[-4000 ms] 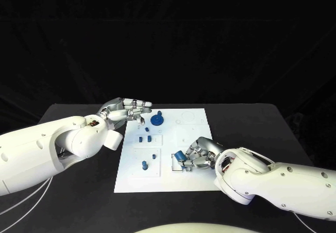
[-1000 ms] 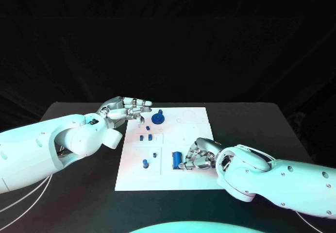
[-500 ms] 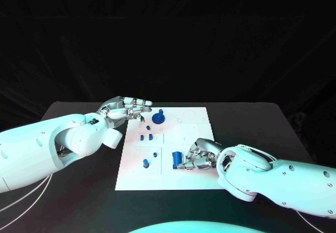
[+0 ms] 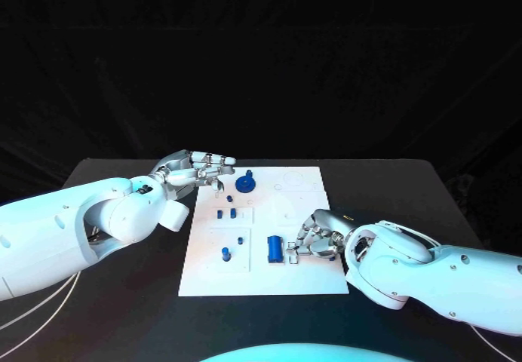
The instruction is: Assemble the parts on the task board
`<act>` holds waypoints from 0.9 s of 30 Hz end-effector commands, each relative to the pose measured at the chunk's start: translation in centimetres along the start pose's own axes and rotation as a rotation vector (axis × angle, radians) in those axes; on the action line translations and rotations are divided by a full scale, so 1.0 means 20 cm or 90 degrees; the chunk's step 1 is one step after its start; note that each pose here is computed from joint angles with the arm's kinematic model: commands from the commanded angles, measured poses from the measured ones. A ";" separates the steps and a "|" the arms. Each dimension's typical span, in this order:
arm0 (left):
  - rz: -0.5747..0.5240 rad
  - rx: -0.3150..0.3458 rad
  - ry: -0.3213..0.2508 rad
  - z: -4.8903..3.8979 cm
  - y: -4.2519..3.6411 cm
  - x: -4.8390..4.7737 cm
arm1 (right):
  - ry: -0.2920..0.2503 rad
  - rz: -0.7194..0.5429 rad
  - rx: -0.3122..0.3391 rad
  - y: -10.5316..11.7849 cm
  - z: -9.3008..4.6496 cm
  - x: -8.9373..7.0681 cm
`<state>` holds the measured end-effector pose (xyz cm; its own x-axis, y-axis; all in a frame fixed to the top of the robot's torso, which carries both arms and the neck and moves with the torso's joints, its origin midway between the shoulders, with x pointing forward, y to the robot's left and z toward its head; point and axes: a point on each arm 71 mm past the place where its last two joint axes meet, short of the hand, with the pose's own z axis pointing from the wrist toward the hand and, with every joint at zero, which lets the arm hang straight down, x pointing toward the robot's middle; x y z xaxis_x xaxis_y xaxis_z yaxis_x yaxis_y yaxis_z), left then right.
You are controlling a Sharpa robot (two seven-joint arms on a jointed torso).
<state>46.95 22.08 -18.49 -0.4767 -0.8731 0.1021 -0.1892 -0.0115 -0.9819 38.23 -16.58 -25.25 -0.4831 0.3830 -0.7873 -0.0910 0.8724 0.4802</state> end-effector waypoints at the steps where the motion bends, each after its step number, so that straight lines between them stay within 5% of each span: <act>1: 0.000 0.004 0.011 0.000 -0.004 0.010 | -0.055 -0.027 -0.025 -0.01 -0.03 -0.08; 14: 0.002 0.004 0.003 -0.016 -0.004 -0.010 | -0.153 -0.113 0.007 -0.23 -0.17 -0.27; 27: 0.002 0.004 0.006 -0.011 -0.004 0.001 | -0.156 -0.163 0.039 -0.28 -0.15 -0.13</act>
<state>46.83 22.44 -18.51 -0.4724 -0.8758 0.0990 -0.1895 -0.0087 -0.9818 37.46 -23.46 -24.53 -0.2654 0.2425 -0.9331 -0.1272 0.9506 0.2832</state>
